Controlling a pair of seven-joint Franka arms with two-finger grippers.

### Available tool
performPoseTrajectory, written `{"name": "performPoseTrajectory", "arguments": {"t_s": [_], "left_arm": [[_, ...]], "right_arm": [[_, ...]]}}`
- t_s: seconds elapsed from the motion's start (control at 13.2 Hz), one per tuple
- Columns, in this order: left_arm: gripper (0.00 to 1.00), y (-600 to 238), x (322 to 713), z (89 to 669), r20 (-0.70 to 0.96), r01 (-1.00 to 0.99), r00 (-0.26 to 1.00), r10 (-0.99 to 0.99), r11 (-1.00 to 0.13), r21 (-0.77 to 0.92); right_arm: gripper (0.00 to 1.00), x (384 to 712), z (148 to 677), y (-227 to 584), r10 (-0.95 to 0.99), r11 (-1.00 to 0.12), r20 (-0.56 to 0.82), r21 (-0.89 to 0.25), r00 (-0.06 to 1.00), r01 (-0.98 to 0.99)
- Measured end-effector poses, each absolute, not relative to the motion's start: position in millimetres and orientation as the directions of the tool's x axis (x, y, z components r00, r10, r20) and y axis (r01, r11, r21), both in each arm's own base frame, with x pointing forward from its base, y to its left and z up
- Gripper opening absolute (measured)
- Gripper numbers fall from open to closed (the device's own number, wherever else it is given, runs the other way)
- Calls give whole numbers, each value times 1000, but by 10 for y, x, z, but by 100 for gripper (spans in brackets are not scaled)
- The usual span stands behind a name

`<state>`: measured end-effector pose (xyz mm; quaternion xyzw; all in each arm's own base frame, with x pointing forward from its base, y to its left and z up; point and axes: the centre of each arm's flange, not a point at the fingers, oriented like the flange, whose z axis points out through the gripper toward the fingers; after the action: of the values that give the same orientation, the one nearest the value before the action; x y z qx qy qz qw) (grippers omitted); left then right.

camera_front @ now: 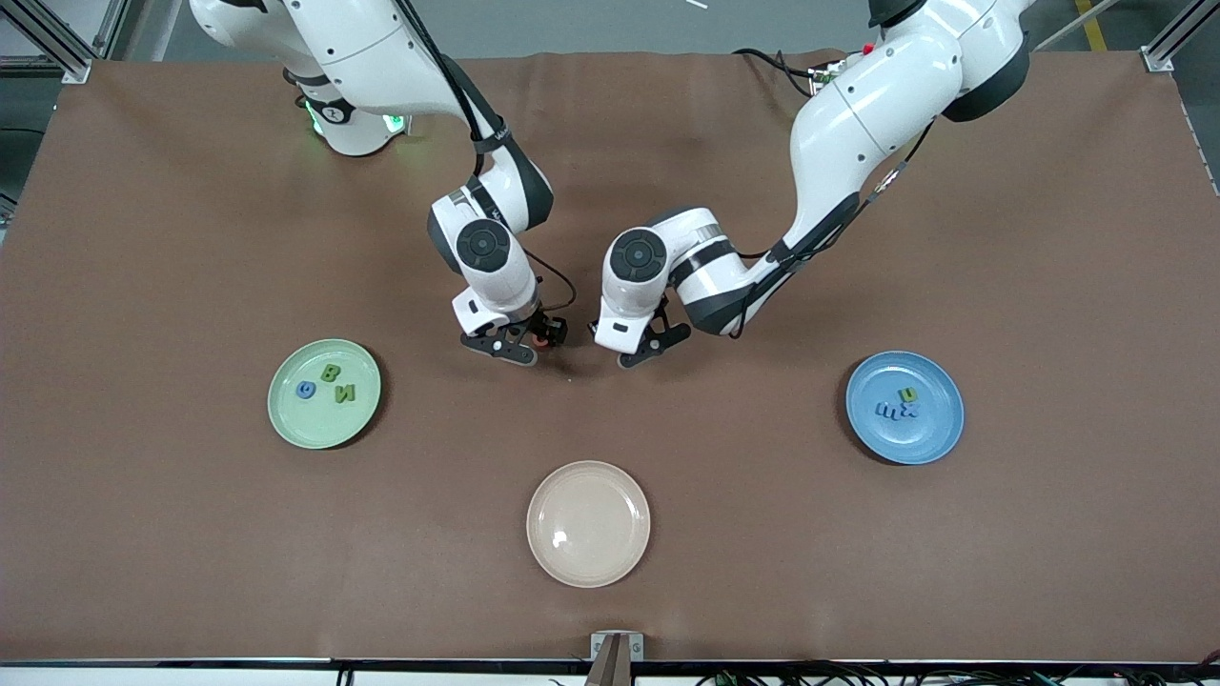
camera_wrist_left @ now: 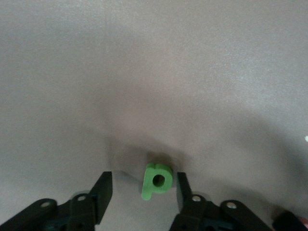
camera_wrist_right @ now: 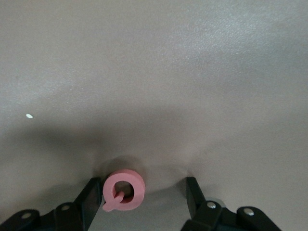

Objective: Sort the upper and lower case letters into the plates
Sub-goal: 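Grasp the pink G with the right gripper while the left gripper grasps p, then drop the G on the green plate while the left gripper drops p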

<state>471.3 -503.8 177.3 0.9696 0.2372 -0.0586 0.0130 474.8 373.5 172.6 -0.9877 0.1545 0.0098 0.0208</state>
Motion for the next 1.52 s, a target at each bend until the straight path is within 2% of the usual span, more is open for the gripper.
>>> {"name": "performPoseTrajectory", "arguments": {"t_s": [0.15,0.23,0.38,0.61,0.83,0.91,1.06,1.29,1.52], "left_arm": [[58,-5066,4738,1791,-112,463,881,460,-886,4],[58,-5075,4746,1804,-111,463,881,460,-886,6],[57,-5087,4736,1802,-109,461,882,458,-887,6],[55,-5080,4729,1716,-96,458,884,457,-889,-5],[52,-5094,4730,1722,-90,457,886,455,-890,-5],[46,-5101,4735,1734,-89,457,886,456,-889,-2],[27,-5122,4742,1754,-88,457,886,455,-889,6],[27,-5121,4748,1757,-87,458,886,456,-889,7],[27,-4913,4990,1878,-63,495,867,495,-869,-22]], "right_arm": [[58,4763,1756,3758,-303,-952,-22,-43,953,-304],[58,4762,1756,3759,-303,-952,-23,-42,953,-304],[37,4779,1797,3780,-303,-951,-19,-49,953,-304],[37,4826,1798,3720,-302,-952,-17,-43,953,-302],[37,5284,1991,3204,-237,-971,-52,-9,970,-238],[37,5487,2154,2929,-208,-978,-75,-4,975,-209],[37,5828,2530,2253,-132,-991,-113,-16,985,-135],[37,6109,2796,1172,-8,-998,-107,-57,994,-14],[37,6181,2639,342,59,-996,-76,-70,995,53]]}}
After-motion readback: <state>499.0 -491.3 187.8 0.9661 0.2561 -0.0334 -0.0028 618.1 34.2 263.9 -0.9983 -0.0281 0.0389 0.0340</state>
